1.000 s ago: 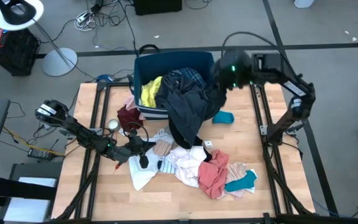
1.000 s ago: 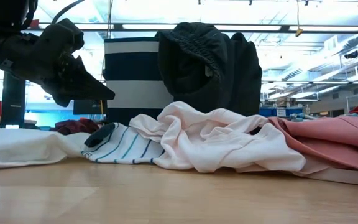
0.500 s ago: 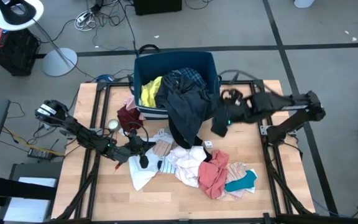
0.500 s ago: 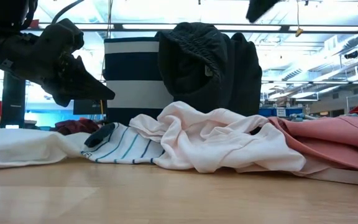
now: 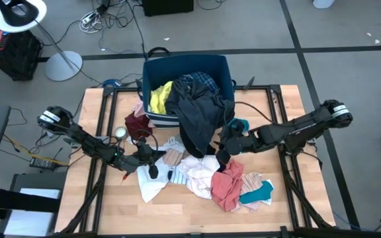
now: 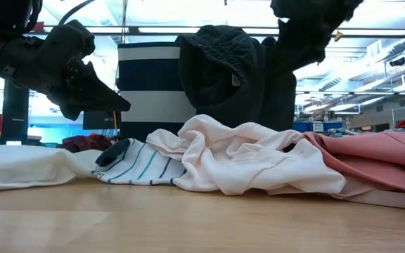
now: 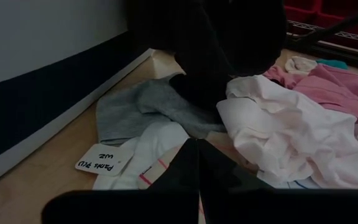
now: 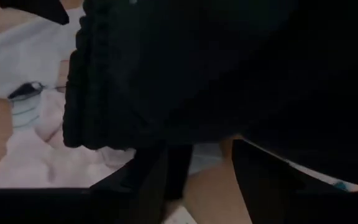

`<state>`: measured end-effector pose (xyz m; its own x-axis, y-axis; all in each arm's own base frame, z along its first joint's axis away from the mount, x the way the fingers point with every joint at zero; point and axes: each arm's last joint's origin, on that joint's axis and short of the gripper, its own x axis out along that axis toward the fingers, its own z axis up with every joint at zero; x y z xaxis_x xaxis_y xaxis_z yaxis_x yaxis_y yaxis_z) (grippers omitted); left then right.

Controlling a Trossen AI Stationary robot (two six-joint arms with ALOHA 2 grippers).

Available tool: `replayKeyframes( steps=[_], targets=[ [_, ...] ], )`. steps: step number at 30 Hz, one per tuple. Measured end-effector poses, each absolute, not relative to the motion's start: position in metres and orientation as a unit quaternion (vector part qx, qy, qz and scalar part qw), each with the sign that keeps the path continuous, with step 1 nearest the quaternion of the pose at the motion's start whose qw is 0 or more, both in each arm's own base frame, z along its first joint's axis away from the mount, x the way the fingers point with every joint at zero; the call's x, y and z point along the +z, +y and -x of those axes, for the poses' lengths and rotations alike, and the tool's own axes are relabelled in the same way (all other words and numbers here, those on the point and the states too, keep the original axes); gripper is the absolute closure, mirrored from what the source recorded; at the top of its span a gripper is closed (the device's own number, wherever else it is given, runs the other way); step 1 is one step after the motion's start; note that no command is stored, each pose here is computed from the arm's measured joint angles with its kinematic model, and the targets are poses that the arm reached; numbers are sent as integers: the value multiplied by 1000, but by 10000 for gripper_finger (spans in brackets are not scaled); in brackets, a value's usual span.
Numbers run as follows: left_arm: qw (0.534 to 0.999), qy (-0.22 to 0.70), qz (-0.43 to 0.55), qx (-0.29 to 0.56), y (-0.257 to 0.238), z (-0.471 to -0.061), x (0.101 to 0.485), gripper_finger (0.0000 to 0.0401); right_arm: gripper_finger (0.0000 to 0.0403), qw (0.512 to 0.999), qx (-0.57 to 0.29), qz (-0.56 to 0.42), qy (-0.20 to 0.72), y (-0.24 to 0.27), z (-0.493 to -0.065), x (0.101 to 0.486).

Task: Sort clothes
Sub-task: Put the black short into the blue laundry bin

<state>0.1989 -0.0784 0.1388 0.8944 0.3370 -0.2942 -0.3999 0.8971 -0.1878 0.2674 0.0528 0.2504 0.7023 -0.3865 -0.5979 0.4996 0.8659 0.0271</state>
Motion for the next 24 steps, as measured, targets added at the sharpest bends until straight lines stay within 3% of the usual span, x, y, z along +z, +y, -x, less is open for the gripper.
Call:
replayKeyframes(
  steps=[10, 12, 16, 17, 24],
  targets=[
    [965, 128, 123, 191, -78, -199, 139, 400, 228, 952, -216, -93, 198, 41, -287, 229],
    [966, 124, 126, 190, -78, -199, 140, 400, 258, 952, -217, -89, 199, 39, -292, 228],
    [966, 126, 125, 190, -78, -199, 139, 400, 373, 956, -205, -59, 200, 36, -302, 234],
    [966, 125, 125, 189, -79, -199, 139, 400, 386, 958, -204, -50, 196, 35, -304, 238],
    [966, 122, 129, 188, -79, -199, 140, 400, 398, 971, -202, 20, 123, 24, -317, 307]
  ],
)
